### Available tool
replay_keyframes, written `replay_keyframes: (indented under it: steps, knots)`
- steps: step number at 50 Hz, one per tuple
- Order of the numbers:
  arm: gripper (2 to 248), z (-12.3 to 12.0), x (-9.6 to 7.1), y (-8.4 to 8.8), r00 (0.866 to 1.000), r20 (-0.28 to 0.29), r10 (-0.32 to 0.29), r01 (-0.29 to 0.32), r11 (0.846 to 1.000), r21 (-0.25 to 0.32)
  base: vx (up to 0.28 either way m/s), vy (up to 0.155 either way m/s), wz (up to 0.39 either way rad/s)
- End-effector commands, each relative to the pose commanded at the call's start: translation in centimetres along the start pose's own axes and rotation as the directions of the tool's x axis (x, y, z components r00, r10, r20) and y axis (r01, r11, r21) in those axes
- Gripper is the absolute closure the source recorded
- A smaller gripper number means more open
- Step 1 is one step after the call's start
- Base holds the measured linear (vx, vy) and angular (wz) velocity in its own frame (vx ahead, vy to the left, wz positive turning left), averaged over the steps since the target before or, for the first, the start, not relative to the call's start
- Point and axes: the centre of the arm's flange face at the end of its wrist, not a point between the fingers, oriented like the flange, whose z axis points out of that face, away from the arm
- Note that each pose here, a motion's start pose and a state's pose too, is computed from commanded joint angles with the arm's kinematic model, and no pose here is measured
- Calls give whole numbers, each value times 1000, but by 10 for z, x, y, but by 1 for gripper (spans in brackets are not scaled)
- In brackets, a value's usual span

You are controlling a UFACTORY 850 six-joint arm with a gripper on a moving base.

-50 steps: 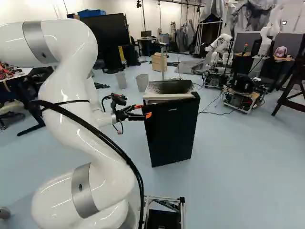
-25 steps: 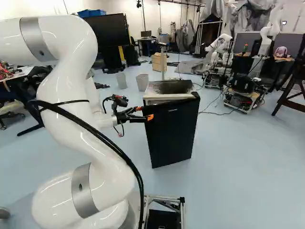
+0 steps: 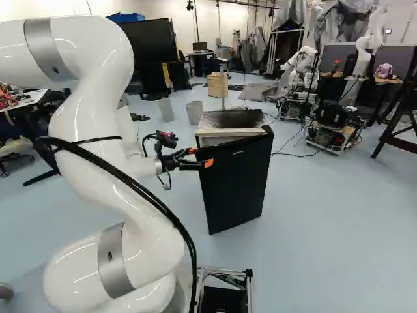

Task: Grab a drink from the fridge

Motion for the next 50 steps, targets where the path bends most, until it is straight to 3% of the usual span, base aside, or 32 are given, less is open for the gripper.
replay_keyframes:
  steps: [50]
  knots:
    - [3,7,-7,68,998,33,-45,49,992,-117,0,0,0]
